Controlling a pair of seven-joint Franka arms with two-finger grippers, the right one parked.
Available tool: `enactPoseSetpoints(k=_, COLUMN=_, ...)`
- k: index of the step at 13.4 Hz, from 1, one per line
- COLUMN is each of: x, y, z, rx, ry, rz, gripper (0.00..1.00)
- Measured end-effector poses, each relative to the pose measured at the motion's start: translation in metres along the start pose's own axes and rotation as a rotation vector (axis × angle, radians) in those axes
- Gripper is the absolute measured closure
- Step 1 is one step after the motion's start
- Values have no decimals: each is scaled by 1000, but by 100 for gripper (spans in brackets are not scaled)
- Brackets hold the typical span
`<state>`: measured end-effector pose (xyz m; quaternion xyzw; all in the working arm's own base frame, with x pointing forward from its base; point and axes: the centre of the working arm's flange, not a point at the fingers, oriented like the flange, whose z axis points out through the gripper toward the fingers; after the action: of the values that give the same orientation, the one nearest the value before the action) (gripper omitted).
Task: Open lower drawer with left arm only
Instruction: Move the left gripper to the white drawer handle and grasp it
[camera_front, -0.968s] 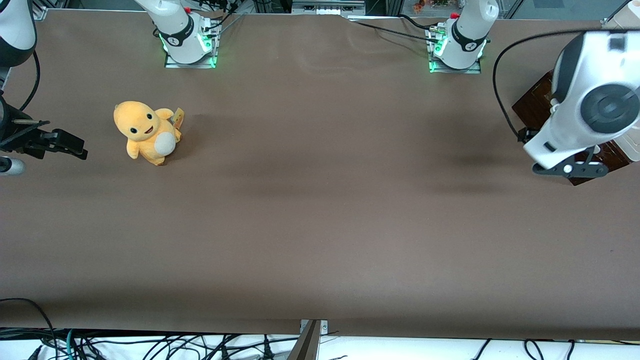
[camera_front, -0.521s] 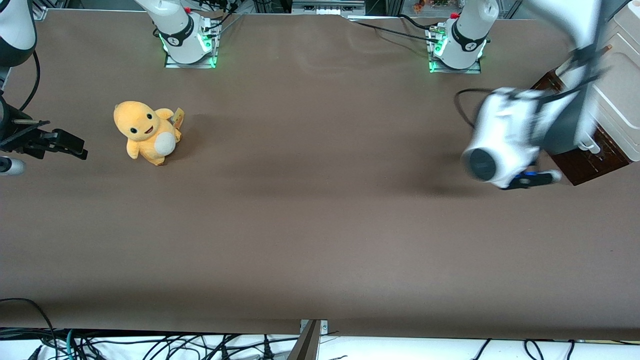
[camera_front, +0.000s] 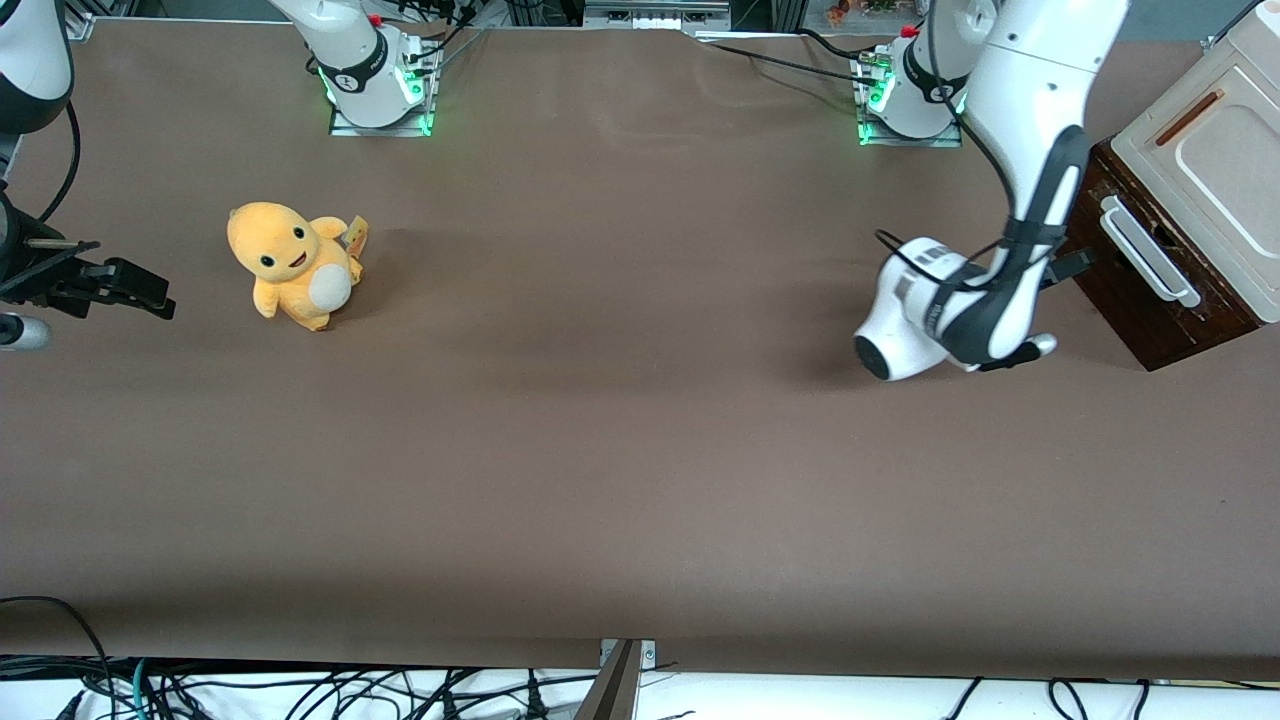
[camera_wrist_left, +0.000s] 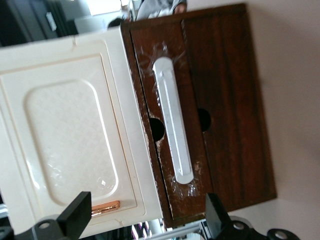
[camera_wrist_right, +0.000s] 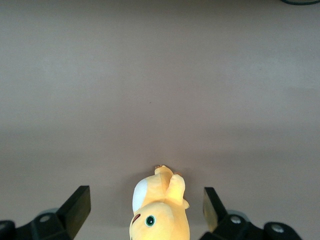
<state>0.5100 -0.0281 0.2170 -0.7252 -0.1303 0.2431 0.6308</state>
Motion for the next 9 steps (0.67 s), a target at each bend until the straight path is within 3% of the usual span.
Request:
enactPoseSetpoints(k=3, x=8, y=6, z=37, rx=56, ry=-21, rz=-68, gripper=0)
enactPoseSetpoints(k=6, x=19, y=6, z=61, rx=67, ry=-34, rz=-101, gripper=0)
enactPoseSetpoints(k=9, x=23, y=18, z=81, rx=78, ry=11, rz=-156, gripper=0)
